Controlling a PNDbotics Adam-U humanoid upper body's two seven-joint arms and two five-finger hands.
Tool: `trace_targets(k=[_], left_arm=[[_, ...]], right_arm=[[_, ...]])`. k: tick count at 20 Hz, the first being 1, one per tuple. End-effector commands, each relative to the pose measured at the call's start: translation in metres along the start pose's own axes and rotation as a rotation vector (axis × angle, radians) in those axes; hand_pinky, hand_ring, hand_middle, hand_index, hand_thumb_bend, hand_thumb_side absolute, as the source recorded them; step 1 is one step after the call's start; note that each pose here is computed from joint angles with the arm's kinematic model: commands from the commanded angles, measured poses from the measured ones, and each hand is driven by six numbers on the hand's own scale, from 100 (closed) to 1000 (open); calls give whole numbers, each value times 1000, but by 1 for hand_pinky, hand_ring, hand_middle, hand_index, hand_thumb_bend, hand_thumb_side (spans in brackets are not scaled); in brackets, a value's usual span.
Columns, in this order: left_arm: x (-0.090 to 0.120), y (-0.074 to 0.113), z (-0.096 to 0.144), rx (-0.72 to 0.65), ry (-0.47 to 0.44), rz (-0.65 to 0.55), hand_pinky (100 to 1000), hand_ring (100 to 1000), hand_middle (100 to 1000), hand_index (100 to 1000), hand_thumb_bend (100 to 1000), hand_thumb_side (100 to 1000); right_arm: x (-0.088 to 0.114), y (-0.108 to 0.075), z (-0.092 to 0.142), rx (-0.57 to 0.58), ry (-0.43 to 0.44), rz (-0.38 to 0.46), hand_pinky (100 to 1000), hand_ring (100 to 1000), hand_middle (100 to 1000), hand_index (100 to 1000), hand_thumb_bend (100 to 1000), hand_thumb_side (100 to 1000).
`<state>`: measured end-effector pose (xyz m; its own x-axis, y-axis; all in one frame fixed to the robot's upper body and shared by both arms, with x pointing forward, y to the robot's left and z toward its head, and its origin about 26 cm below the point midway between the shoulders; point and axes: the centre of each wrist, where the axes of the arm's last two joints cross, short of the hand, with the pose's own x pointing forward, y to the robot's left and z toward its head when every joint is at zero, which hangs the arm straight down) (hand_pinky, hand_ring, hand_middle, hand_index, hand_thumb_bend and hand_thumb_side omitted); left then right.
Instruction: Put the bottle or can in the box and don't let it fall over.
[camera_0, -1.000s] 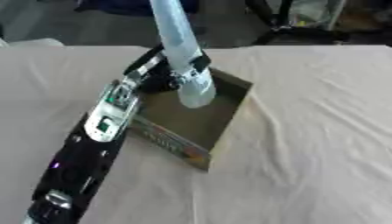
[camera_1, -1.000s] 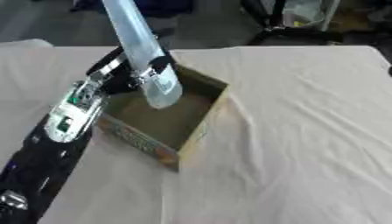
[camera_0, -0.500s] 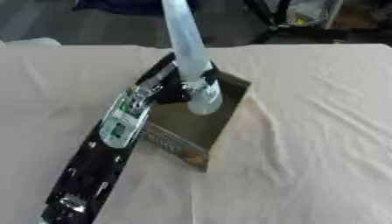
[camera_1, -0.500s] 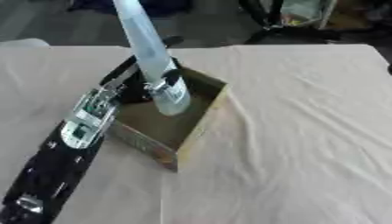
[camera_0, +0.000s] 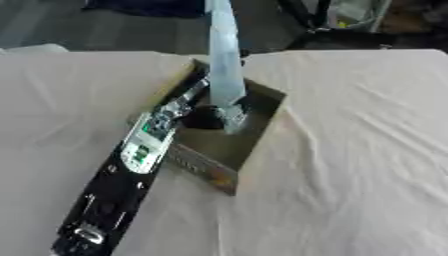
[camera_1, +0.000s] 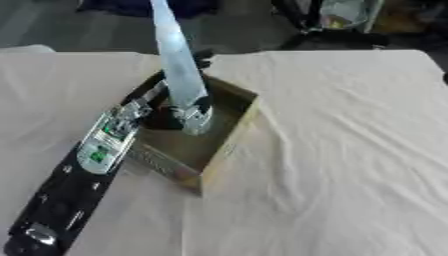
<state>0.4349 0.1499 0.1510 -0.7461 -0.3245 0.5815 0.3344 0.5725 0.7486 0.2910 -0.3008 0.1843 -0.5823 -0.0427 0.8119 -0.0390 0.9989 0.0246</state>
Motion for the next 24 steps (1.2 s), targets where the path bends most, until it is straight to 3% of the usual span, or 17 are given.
trace_targets(k=[1,7,10,13,15,16,17,20,23,24], left_arm=[[4,9,-5,-28,5,-64,1000,1000,1000,782,100,591],[3,10,-4,-57,45,-123,1000,1000,1000,821,100,844],[1,9,-2,-64,77,-135,1000,1000,1000,831,113,882],[-1,10,0,-66,108,-148,1000,1000,1000,851,237,971],[-1,11,1,-58,130,-157,1000,1000,1000,854,262,982],[-1,12,1,-50,134,-163,1000,1000,1000,854,237,959],[0,13,1,-43,136,-166,1000,1000,1000,852,155,891],[0,16,3,-14,136,-142,1000,1000,1000,851,100,779],[0,22,5,-2,151,-109,1000,1000,1000,840,100,421],[-1,24,6,-3,163,-97,1000,1000,1000,838,100,415]], right_arm=[[10,1,-4,13,-33,3,1000,1000,1000,1000,100,470],[10,0,-5,8,-32,-1,1000,1000,1000,1000,100,470],[10,0,-5,7,-32,-1,1000,1000,1000,1000,100,470],[10,0,-4,7,-31,1,1000,1000,1000,1000,100,470],[10,0,-4,7,-30,3,1000,1000,1000,1000,100,470],[10,-1,-4,7,-30,4,1000,1000,1000,1000,100,470],[10,-1,-4,7,-29,4,1000,1000,1000,1000,100,470],[10,-1,-4,4,-29,4,1000,1000,1000,1000,100,470],[10,-1,-4,3,-28,3,1000,1000,1000,1000,100,470],[10,-1,-4,3,-28,3,1000,1000,1000,1000,100,470]])
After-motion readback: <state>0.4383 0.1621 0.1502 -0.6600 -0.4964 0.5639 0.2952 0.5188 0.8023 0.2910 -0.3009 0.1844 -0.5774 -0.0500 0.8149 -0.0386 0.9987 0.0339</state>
